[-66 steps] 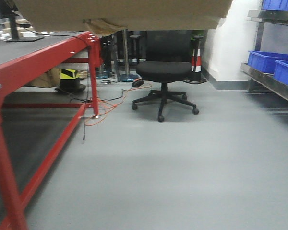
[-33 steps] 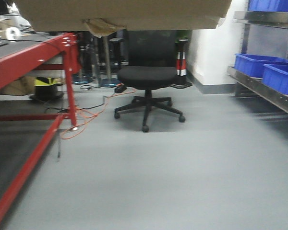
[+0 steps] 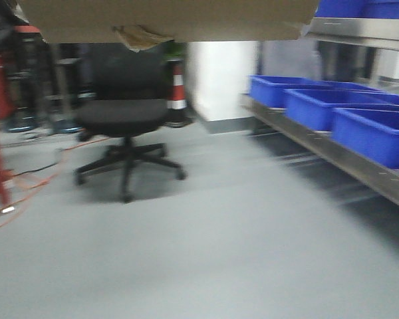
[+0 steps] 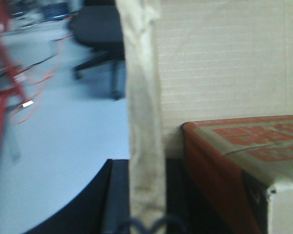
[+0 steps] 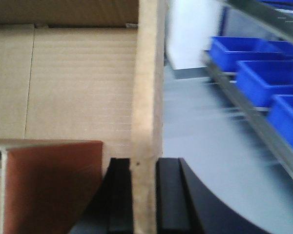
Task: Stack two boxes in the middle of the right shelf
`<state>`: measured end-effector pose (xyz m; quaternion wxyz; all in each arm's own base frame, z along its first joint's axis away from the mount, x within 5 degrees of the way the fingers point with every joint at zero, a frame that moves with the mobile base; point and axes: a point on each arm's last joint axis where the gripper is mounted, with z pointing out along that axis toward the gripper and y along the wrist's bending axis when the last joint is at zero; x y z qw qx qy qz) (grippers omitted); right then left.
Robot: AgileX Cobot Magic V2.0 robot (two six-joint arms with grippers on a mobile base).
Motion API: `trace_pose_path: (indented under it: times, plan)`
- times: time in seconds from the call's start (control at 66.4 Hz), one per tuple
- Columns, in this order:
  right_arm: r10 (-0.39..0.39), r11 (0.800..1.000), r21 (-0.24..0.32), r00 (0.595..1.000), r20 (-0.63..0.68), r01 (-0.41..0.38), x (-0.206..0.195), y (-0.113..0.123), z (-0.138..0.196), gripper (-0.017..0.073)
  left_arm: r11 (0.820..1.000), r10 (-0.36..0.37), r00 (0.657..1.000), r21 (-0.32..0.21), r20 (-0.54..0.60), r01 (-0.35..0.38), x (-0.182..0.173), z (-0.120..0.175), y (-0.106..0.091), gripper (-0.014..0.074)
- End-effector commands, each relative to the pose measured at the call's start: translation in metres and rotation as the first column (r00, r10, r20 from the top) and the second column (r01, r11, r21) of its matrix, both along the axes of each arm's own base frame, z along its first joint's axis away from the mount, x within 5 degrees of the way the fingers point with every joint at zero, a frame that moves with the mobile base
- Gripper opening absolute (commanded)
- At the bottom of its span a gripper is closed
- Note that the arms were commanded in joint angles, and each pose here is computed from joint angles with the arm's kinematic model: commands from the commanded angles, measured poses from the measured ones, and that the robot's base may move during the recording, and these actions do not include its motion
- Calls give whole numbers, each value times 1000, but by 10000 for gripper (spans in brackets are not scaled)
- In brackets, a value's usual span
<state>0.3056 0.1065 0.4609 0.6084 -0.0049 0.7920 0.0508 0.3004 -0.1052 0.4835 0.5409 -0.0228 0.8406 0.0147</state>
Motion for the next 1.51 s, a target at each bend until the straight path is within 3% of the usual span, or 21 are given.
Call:
trace_pose_path:
  times: [0.0,1.492]
  plan:
    - [58,998,14,992,113,-60,-3,4,16,-162,998,-39,997,-36,62,41,-3,10,-3,-111]
    - [58,998,14,992,113,-60,-3,4,16,-162,999,-30,997,-13,75,31,-3,11,-2,-111]
